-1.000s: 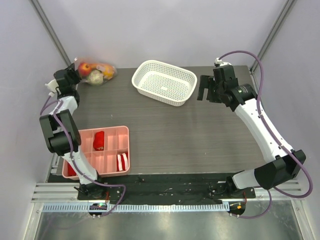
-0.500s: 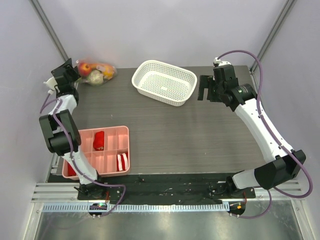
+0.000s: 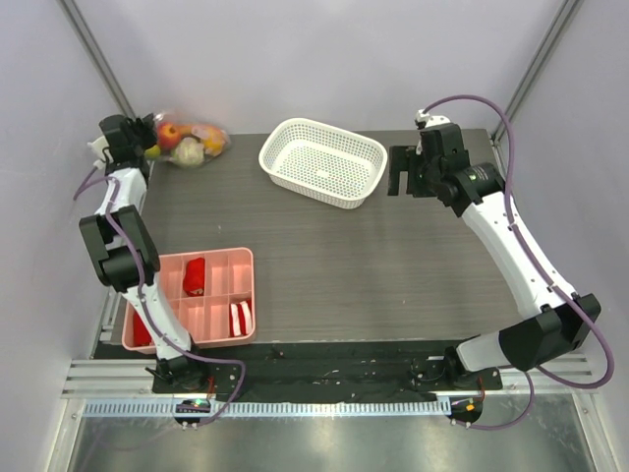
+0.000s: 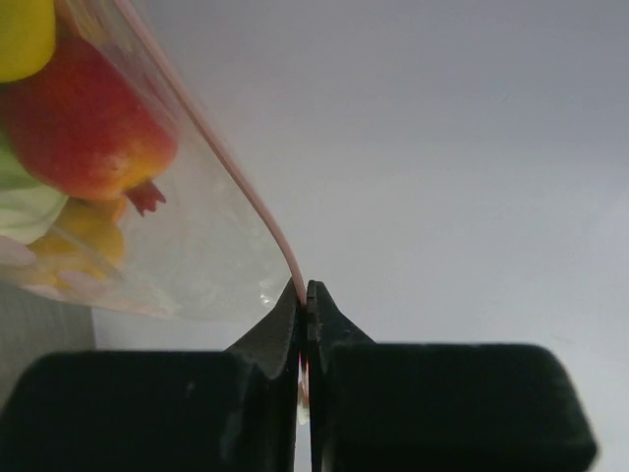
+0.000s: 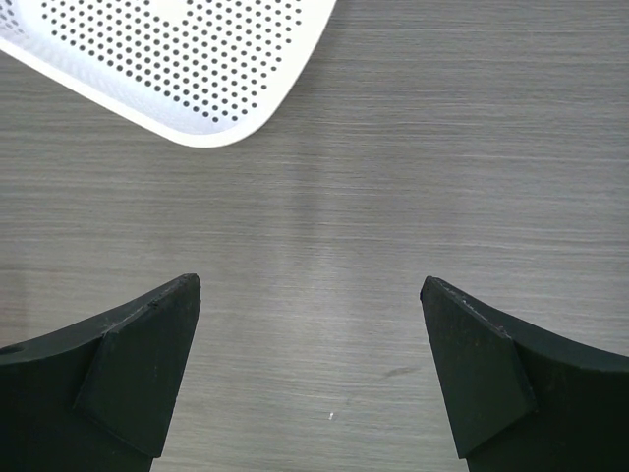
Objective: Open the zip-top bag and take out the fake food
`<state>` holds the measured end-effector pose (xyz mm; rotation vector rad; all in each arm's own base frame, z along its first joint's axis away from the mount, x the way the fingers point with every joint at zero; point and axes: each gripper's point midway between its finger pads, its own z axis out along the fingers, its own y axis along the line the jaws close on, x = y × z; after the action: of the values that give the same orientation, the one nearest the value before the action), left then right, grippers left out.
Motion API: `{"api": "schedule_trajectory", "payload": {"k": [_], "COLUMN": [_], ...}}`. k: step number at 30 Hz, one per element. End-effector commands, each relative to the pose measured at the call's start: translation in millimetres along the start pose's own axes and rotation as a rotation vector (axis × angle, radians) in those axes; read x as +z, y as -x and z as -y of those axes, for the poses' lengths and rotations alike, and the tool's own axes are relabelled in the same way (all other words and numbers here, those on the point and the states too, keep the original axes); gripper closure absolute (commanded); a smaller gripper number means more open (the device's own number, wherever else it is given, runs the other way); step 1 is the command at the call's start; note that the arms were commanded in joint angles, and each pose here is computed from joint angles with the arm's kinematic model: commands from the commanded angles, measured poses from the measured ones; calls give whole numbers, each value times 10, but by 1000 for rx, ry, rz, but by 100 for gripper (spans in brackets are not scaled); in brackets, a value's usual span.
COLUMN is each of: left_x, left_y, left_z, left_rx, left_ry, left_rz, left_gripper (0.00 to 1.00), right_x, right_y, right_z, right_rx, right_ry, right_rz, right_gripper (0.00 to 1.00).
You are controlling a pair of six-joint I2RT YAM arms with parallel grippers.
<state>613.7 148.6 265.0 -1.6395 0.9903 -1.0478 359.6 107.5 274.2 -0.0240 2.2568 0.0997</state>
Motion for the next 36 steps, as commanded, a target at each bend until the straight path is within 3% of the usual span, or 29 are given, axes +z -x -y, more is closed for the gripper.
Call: {"api": "schedule_trajectory", "payload": {"k": [1,4,10,17,22,27,34,36], "left_x": [-339,-569,-1253,-2053,-2301,-2452,-2486,-2583], "left_y": [-193,-369,-587,-732,-896,-1311,-1703,-1899], "left_z": [29,-146,-612,-562,-642,-800,-685,-628], "left_rx": [208,366,460,526,564,635,720,801], "left_ry": [116,196,368,453,477,488,421,378], "left_rz": [-87,-159,-282,-303,-362,-505,-709,-774], "left_gripper": [100,100,100,100,100,100,100,100], "right_x": [50,138,156,111,102,89,288,321], "right_y": [50,-84,-217,-313,-178,-26,97,89], "right_z": [-199,-325,-739,-1334,-1722,-2123,-2419,-2496], "right_rx": [-67,-87,-155,-196,-213,-284,-316,-328], "right_ry": [114,180,314,525,659,796,843,859], "right_rz": [19,-9,-13,76,158,289,258,275], "right_gripper": [0,2,2,4,4,8,14,14]}}
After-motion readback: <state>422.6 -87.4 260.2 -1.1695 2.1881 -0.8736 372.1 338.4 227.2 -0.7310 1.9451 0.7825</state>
